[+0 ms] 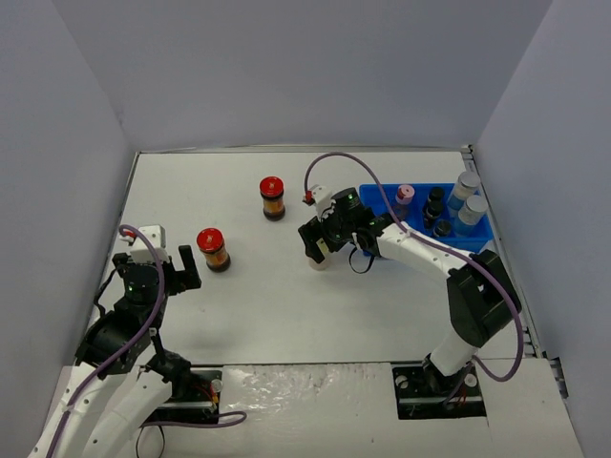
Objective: Organize the condiment bottles
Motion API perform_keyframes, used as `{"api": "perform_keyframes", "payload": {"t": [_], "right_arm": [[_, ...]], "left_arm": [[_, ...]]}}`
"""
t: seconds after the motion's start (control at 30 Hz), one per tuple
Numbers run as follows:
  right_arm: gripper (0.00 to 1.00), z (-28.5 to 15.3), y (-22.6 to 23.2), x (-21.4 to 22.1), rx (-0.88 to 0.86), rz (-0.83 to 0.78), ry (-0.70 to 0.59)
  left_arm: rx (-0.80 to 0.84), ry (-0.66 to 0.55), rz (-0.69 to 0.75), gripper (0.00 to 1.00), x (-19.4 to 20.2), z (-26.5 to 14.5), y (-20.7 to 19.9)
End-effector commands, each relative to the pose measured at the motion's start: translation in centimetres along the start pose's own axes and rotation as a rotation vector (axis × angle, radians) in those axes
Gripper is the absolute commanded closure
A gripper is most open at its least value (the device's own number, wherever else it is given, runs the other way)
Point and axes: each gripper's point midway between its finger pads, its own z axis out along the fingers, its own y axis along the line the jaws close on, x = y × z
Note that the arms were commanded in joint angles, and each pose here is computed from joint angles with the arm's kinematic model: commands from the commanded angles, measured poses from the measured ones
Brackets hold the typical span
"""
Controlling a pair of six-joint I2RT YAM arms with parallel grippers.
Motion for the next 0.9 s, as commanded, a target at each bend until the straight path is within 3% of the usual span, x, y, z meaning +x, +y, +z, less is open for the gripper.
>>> {"api": "perform_keyframes", "payload": {"t": [0.0, 0.07, 0.37, 0.5, 0.7, 0.87], "right_arm": [[0.1, 0.7, 0.4, -2.3, -0.024, -0.046, -0.055], [0.16, 0.8, 0.2, -2.0, -0.015, -0.048, -0.051], [0.8, -1.2, -1.3, -3.8, 0.092, -0.03, -0.108], [0.94, -4.3, -3.2, -6.0, 0.172, 0.033, -0.194], [1.0, -11.7, -8.6, -8.5, 0.363, 0.214, -0.348], [1.0, -16.0, -14.4, -5.8, 0.589, 0.382, -0.346]], "left_arm": [[-0.018, -0.065, -0.001, 0.03, -1.9, 0.5, 0.1], [-0.024, -0.057, 0.002, 0.03, -1.8, 0.6, 0.1], [-0.026, -0.041, 0.004, 0.03, -1.6, 1.1, 0.0], [-0.033, -0.039, 0.006, 0.03, -1.5, 1.2, 0.2], [-0.043, -0.038, 0.002, 0.03, -1.5, 1.2, 0.5], [-0.048, -0.036, 0.002, 0.03, -1.5, 1.3, 0.6]]}}
